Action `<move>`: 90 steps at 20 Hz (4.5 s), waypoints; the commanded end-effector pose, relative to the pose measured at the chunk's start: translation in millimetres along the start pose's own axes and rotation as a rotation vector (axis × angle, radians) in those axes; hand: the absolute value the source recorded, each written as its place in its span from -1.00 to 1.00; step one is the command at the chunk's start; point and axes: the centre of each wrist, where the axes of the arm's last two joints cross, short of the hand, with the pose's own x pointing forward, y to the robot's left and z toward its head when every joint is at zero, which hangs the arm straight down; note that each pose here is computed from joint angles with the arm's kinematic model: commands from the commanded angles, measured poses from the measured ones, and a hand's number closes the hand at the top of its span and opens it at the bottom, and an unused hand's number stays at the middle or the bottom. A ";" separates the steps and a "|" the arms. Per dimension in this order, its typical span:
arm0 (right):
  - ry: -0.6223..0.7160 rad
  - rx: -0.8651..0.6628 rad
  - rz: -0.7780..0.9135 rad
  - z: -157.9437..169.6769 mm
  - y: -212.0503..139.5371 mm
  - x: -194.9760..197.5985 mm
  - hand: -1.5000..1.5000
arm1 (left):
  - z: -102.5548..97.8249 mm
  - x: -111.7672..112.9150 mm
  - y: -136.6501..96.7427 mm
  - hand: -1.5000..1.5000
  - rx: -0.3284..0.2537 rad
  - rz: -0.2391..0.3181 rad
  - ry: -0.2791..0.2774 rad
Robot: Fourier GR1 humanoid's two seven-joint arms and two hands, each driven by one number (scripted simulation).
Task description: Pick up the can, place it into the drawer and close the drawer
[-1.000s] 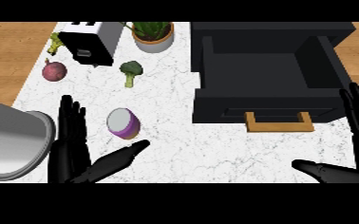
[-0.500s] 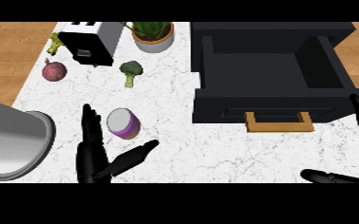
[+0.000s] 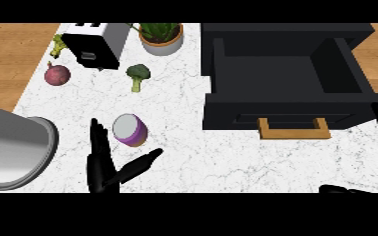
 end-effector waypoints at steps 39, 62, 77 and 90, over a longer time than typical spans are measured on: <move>-0.028 -0.006 0.019 -1.8 -1.7 7.7 -1.00 | -106.1 -76.8 -9.6 1.00 -0.188 0.142 0.007; -0.066 -0.026 0.069 -6.6 3.0 21.8 -1.00 | -152.7 25.9 -85.1 1.00 -0.605 0.173 -0.087; -0.059 -0.051 0.054 1.5 -6.0 23.0 -1.00 | -126.2 200.2 -161.7 1.00 -0.712 0.143 -0.191; -0.062 -0.042 0.084 -19.3 -8.8 35.5 -1.00 | -102.7 298.8 -227.8 1.00 -0.717 0.057 -0.224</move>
